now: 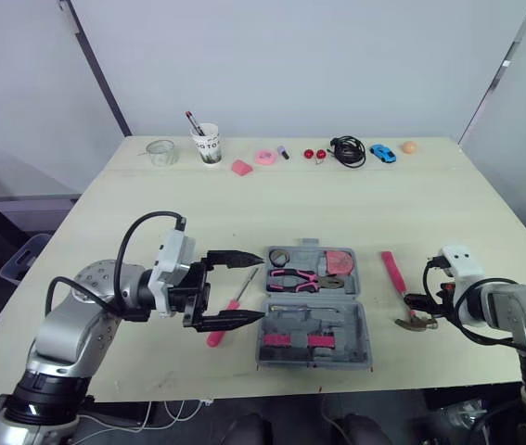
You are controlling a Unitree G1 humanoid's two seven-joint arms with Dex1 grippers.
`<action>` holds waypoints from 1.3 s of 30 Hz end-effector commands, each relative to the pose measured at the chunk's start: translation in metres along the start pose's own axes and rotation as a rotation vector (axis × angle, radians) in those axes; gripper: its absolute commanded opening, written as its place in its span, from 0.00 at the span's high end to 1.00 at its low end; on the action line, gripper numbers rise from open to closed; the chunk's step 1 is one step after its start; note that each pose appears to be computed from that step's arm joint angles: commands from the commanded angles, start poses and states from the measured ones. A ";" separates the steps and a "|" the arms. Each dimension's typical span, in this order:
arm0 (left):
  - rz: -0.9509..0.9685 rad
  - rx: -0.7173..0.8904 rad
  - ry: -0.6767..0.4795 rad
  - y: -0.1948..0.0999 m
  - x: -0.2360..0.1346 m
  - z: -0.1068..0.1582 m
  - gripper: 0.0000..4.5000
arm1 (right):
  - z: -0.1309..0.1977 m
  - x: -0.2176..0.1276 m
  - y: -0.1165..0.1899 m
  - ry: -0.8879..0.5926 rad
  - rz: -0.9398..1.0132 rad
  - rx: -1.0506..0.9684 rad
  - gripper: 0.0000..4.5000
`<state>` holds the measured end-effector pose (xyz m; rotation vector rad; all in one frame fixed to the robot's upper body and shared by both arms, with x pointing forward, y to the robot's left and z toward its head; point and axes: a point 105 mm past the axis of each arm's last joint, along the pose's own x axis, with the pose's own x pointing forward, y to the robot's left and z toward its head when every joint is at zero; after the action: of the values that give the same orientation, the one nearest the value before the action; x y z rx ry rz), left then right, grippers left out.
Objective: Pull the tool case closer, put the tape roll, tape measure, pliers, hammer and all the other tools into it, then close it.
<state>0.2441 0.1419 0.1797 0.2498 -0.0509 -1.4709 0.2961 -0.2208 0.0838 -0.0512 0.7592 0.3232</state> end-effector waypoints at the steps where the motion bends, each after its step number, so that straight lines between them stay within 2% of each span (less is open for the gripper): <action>1: -0.004 0.052 -0.008 -0.002 0.000 0.010 0.00 | 0.011 -0.005 0.003 -0.150 0.018 -0.057 0.03; 8: -0.013 0.050 -0.007 -0.003 0.000 0.010 0.00 | -0.012 0.012 0.005 -0.319 -0.024 -0.044 0.03; 25: -0.031 0.058 0.000 0.002 0.000 0.012 0.00 | -0.036 0.046 -0.001 -0.365 -0.053 0.015 0.03; 27: -0.032 0.058 0.000 0.002 0.000 0.012 0.00 | -0.037 0.047 -0.002 -0.367 -0.059 0.021 0.11; 29: -0.032 0.058 0.002 0.001 0.000 0.011 0.00 | -0.040 0.048 -0.001 -0.359 -0.057 0.008 0.27; 31: -0.031 0.057 0.003 0.002 0.000 0.011 0.00 | -0.042 0.049 0.001 -0.355 -0.057 -0.006 0.48; 33: -0.031 0.057 0.003 0.002 0.000 0.011 0.00 | -0.043 0.050 0.002 -0.356 -0.058 -0.023 0.74; 35: -0.030 0.056 0.004 0.002 -0.001 0.010 0.00 | -0.044 0.051 0.003 -0.355 -0.058 -0.023 0.96; 39: -0.030 0.056 0.007 0.002 -0.001 0.010 0.00 | -0.044 0.048 0.001 -0.358 -0.084 -0.072 0.98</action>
<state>0.2443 0.1404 0.1845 0.2760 -0.0626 -1.5006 0.3020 -0.2083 0.0201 -0.0524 0.3856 0.2858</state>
